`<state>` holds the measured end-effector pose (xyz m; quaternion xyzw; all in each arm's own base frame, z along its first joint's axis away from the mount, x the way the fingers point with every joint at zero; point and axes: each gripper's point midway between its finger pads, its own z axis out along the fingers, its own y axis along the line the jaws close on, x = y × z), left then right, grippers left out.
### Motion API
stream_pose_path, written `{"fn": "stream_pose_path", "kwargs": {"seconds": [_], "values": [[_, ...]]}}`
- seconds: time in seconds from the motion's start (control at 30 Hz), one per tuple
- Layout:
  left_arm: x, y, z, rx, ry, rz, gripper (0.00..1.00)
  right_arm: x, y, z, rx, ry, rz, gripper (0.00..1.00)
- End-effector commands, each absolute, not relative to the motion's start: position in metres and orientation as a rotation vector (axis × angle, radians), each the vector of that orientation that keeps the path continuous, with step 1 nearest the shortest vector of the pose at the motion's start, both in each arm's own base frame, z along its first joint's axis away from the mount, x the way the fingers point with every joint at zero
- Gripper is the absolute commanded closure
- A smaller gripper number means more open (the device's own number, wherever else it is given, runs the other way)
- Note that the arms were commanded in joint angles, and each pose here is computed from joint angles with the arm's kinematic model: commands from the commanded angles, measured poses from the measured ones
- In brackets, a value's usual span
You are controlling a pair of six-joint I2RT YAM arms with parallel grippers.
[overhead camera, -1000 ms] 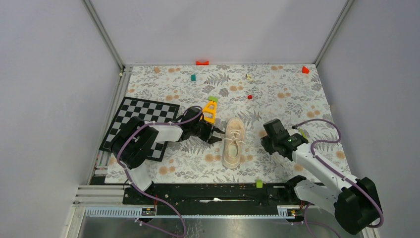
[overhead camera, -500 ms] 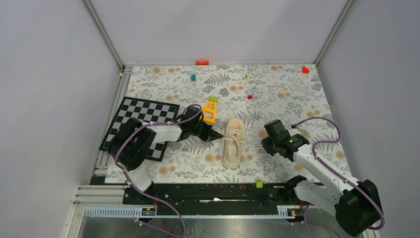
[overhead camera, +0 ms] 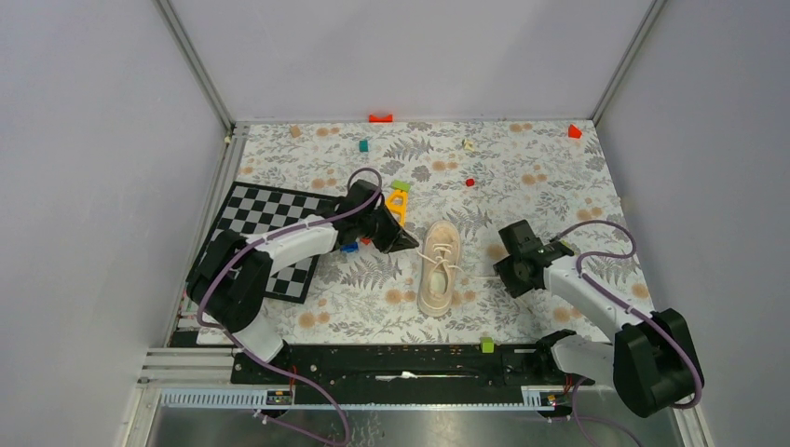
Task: Tie the shoes
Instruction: Cross the shoelace with the shoelace.
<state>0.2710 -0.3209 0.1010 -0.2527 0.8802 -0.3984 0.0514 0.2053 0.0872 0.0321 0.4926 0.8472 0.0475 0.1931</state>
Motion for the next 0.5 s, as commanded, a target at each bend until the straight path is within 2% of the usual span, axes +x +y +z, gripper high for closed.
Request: {"fn": "stream_pose_path", "kwargs": {"seconds": [0.0,0.2,0.3,0.47], "values": [[0.277,-0.318,0.126,-0.555,2.623,-1.19,1.0,0.201,0.067,0.034,1.401,2.386,0.022,0.5],[0.279,-0.32,0.13,-0.499,2.622,-1.189,1.0,0.208,0.07,0.026,1.404,2.437,-0.04,0.54],[0.278,-0.319,0.132,-0.468,2.636,-1.174,1.0,0.215,0.073,0.024,1.414,2.459,-0.059,0.59],[0.278,-0.316,0.136,-0.44,2.627,-1.151,1.0,0.222,0.077,0.021,1.435,2.47,-0.075,0.61]]}}
